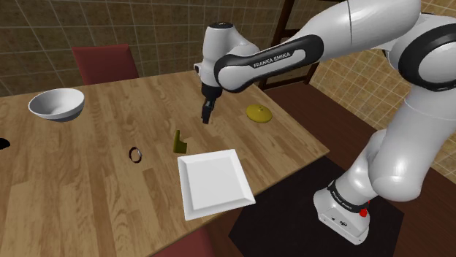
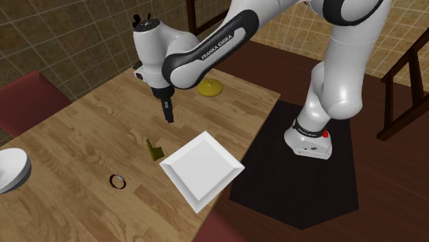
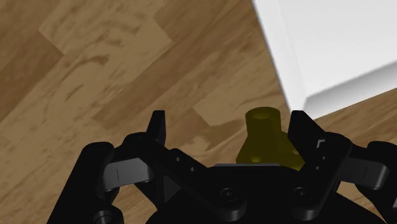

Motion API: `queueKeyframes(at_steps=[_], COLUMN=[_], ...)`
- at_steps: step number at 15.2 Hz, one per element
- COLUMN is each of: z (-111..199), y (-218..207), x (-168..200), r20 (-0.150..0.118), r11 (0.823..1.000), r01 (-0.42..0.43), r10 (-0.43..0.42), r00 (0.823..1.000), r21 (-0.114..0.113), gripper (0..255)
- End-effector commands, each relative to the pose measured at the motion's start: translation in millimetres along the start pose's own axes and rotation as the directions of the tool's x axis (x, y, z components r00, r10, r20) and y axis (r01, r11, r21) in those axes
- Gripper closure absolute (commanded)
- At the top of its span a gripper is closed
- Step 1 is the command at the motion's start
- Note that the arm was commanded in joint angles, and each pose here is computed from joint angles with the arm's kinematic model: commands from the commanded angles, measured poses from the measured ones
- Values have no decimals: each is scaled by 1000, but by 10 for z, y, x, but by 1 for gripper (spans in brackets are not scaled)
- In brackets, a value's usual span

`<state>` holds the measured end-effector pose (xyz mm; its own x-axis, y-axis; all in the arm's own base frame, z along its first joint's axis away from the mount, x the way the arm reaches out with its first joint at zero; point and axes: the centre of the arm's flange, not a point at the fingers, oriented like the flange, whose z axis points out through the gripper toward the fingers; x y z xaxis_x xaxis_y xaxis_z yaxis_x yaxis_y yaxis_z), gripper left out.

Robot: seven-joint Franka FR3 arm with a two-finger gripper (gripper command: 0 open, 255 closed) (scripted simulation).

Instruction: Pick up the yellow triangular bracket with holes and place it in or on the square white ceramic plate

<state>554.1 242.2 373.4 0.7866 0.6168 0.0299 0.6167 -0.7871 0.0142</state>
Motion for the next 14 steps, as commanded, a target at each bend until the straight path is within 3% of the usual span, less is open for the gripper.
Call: queueKeyframes(at_steps=[1,8,14], z=[191,710,987], y=[-142,-661,-683], x=[191,746,753], r20=[4,15,15], r11=[999,977,976], r01=[48,210,214], r10=[-48,-210,-215], r00=[999,977,977], r21=[8,33,34], gripper=[0,0,0])
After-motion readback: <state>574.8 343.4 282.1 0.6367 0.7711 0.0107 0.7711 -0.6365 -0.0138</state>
